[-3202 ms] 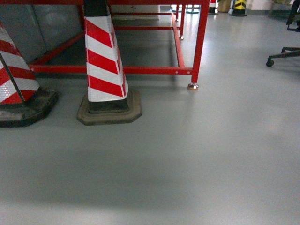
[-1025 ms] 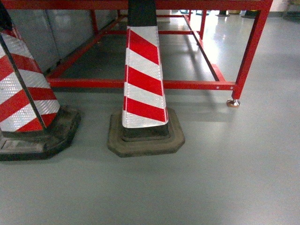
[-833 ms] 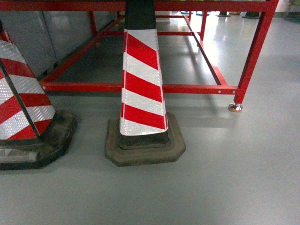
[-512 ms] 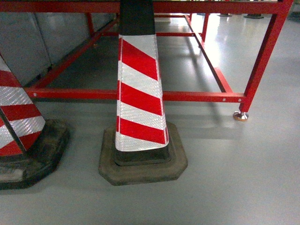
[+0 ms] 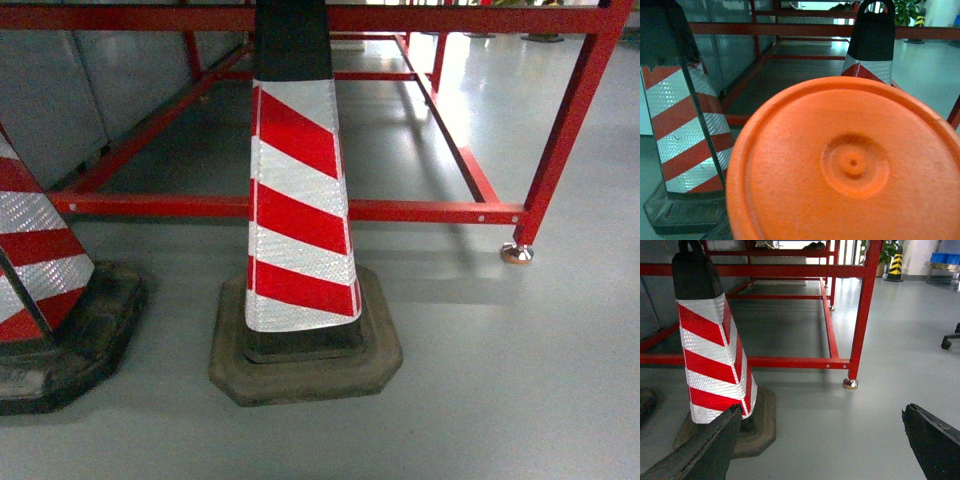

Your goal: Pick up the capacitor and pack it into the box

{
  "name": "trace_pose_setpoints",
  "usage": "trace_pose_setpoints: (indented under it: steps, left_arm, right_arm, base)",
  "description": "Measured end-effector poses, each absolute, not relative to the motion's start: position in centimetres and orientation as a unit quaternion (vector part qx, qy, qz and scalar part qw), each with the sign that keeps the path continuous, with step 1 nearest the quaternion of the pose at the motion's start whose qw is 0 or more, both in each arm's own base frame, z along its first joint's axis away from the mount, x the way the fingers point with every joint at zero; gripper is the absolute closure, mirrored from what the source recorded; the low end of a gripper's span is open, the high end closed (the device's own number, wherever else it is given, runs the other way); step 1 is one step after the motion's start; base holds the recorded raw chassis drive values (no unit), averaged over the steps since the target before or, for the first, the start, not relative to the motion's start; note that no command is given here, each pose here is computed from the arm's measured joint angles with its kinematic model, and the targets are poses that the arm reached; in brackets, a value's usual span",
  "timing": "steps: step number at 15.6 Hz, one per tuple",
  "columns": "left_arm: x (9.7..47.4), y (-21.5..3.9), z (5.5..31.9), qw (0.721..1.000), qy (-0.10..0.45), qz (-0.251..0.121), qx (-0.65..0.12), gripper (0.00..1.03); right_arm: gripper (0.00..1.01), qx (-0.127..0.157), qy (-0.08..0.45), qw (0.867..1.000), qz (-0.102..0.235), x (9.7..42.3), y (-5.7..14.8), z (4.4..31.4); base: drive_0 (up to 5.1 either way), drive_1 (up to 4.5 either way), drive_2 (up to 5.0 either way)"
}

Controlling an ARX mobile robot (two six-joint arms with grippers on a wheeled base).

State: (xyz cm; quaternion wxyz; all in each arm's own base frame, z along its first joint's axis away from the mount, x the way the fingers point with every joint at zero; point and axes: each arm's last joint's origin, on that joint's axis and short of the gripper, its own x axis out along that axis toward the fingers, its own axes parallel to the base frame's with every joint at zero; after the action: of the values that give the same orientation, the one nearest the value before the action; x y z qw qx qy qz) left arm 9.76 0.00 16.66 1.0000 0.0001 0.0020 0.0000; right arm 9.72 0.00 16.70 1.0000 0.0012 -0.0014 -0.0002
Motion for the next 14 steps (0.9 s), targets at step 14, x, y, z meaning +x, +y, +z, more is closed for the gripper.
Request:
trace_pose_setpoints:
  steps: [14]
  left_arm:
    - [9.76,0.0,16.66,1.0,0.002,0.0,0.0,0.59]
  right_arm:
    - [0.03,0.001,-0.001,1.0,0.0,9.72,0.0,16.69]
  base:
    - [0.0,2.89,-2.9]
